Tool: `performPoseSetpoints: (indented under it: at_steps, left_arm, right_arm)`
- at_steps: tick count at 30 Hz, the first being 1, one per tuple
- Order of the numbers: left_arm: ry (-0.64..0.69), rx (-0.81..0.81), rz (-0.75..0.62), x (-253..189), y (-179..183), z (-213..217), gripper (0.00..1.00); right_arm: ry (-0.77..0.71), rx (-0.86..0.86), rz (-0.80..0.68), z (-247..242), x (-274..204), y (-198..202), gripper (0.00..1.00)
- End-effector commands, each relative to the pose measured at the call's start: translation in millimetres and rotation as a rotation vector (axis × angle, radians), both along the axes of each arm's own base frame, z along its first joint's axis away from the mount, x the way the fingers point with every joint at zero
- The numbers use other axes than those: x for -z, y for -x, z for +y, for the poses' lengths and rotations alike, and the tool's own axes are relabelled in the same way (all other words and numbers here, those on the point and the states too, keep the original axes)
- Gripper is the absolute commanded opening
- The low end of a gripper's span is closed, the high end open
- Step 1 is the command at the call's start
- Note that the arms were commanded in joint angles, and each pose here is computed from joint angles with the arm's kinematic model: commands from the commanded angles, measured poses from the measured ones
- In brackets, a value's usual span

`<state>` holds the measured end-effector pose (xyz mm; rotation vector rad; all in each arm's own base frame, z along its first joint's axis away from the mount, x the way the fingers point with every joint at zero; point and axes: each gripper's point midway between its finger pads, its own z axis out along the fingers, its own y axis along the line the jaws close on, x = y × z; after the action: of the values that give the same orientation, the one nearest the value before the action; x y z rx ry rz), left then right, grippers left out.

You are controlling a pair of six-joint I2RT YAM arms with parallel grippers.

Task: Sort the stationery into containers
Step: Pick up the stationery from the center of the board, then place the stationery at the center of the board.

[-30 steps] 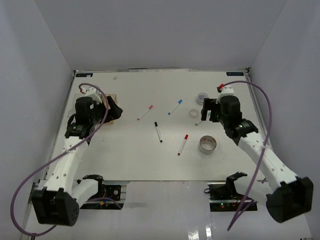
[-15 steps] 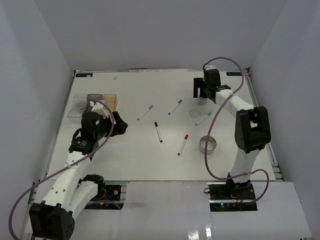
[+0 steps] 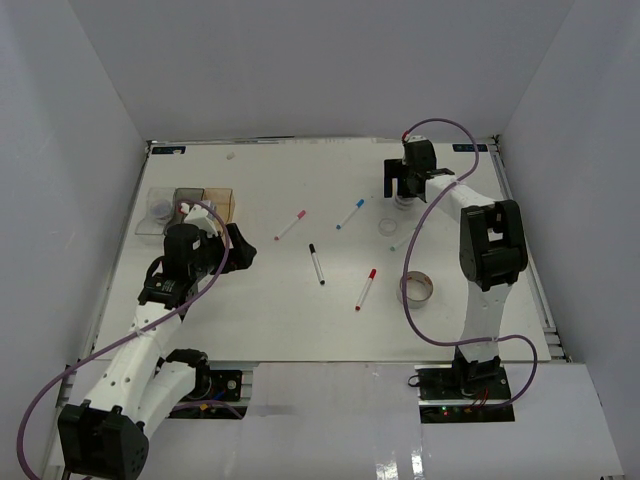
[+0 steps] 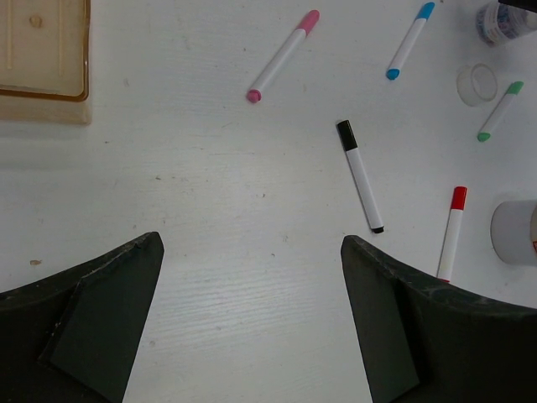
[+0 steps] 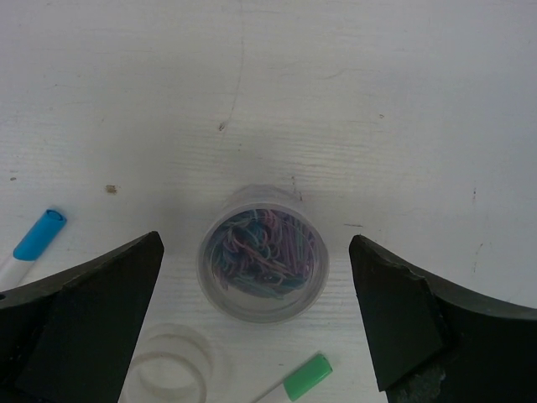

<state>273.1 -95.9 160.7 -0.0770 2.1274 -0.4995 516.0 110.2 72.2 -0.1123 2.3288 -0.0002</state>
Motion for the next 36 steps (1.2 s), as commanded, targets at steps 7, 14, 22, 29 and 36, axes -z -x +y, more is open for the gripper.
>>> performPoseSetpoints:
  at_steps: [7, 14, 22, 29, 36]
  left_arm:
    - [0.002, 0.01, -0.004, -2, 0, -2, 0.98]
    - [0.0, 0.011, -0.003, -1, 0, -2, 0.98]
    - [-0.001, 0.011, 0.002, 0, 0, -2, 0.98]
    - [-0.002, 0.006, -0.003, -1, 0, -1, 0.98]
    - [-0.01, -0.022, -0.024, -6, -1, 4, 0.98]
  right_arm:
    - [-0.012, -0.013, -0.06, -1, -6, -14, 0.8]
    - [0.002, -0.013, -0.055, -6, -4, -13, 0.58]
    - [-0.005, -0.075, -0.104, -1, -36, -1, 0.28]
    - [0.004, -0.264, -0.176, 46, -84, 41, 0.23]
    - [0.018, -0.605, -0.215, 175, -107, 123, 0.27]
